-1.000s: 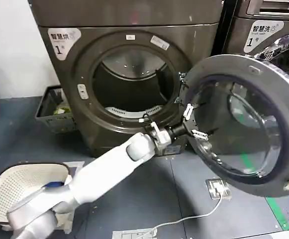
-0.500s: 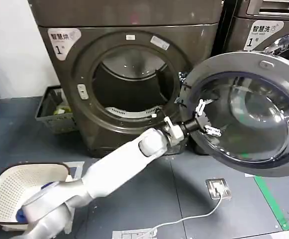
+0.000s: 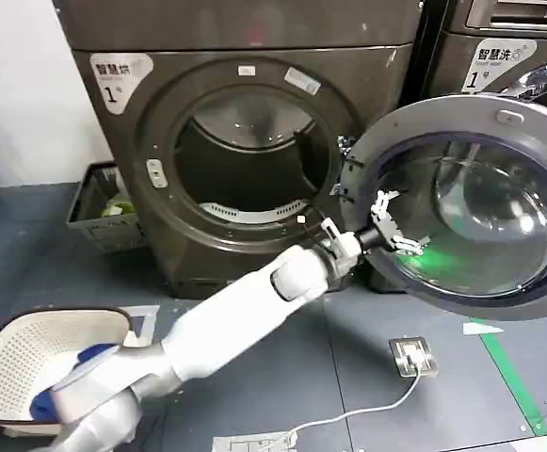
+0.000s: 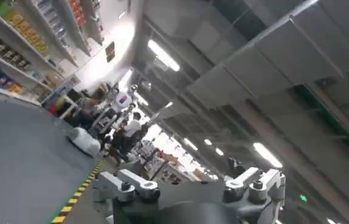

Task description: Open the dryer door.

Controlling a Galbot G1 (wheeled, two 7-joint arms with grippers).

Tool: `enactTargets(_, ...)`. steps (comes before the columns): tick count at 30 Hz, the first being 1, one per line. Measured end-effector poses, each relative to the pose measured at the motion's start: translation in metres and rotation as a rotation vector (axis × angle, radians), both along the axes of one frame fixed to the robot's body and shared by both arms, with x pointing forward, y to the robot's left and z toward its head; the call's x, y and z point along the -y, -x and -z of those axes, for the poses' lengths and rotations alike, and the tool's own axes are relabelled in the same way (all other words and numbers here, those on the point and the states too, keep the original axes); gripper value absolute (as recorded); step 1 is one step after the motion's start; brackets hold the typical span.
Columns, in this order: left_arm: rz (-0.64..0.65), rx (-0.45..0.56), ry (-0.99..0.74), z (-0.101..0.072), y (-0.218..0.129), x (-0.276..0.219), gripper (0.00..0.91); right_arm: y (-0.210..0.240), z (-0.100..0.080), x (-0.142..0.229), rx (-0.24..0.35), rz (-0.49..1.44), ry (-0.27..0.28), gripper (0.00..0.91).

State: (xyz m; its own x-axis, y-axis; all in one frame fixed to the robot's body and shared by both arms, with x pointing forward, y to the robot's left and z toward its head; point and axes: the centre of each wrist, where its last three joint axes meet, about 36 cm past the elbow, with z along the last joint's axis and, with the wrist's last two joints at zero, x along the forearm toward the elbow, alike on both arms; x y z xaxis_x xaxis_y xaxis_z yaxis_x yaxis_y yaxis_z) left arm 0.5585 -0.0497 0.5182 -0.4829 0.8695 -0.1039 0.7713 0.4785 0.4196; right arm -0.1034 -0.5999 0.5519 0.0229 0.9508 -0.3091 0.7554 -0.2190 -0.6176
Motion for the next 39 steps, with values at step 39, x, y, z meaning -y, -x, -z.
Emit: enactTargets(39, 0.084, 0.07, 0.078, -0.035, 0.103, -0.146, 0.907, -0.039, -0.006, 0.013, 0.052, -0.103, -0.029, 0.907)
